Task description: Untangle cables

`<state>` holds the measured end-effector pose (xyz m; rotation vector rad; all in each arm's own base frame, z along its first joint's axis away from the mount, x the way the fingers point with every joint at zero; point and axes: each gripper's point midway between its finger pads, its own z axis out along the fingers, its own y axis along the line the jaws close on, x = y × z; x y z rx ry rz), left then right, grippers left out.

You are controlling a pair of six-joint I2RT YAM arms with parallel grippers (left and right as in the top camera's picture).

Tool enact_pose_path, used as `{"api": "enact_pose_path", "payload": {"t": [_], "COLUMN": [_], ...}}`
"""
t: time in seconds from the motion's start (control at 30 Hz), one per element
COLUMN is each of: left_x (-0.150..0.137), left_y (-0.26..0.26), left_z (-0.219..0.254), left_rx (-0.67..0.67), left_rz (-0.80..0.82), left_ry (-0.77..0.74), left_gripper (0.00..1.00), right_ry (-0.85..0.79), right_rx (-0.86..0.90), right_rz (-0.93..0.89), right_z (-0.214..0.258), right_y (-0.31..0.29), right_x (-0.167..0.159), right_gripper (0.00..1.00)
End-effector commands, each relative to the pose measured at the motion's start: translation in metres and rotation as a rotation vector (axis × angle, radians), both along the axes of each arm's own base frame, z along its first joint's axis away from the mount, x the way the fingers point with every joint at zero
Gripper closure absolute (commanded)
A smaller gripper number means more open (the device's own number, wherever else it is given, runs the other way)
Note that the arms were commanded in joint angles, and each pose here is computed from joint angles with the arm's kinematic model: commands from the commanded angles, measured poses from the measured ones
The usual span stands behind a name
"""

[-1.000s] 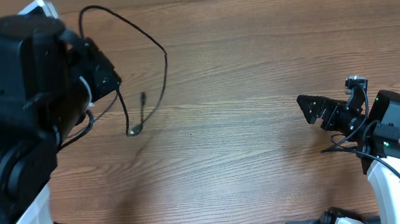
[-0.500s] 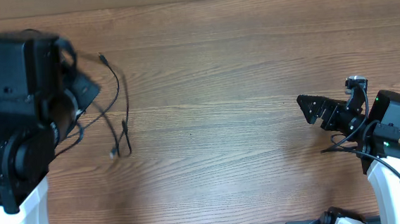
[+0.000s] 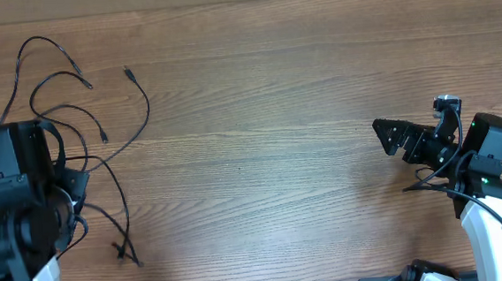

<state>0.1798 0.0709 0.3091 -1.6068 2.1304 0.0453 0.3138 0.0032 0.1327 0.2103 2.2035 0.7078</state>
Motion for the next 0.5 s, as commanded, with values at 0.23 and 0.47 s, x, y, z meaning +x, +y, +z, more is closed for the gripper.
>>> {"api": "enact_pose_path", "payload": {"t": [0.23, 0.47], "left_x": [-0.022, -0.028], "left_y": [0.055, 0.104], "left_z": [-0.044, -0.061], "left_rx": [0.024, 0.049], "left_rz": [0.278, 0.398], "left_ry": [0.152, 0.229], "left_gripper": [0.96, 0.96], "right_ry": [-0.014, -0.014], "right_rx": [-0.015, -0.014], "right_rz": [-0.007, -0.007], "right_z": [0.004, 0.004], "right_y": [-0.004, -0.004], "right_x": [0.003, 0.003], "right_gripper": [0.00, 0.00]}}
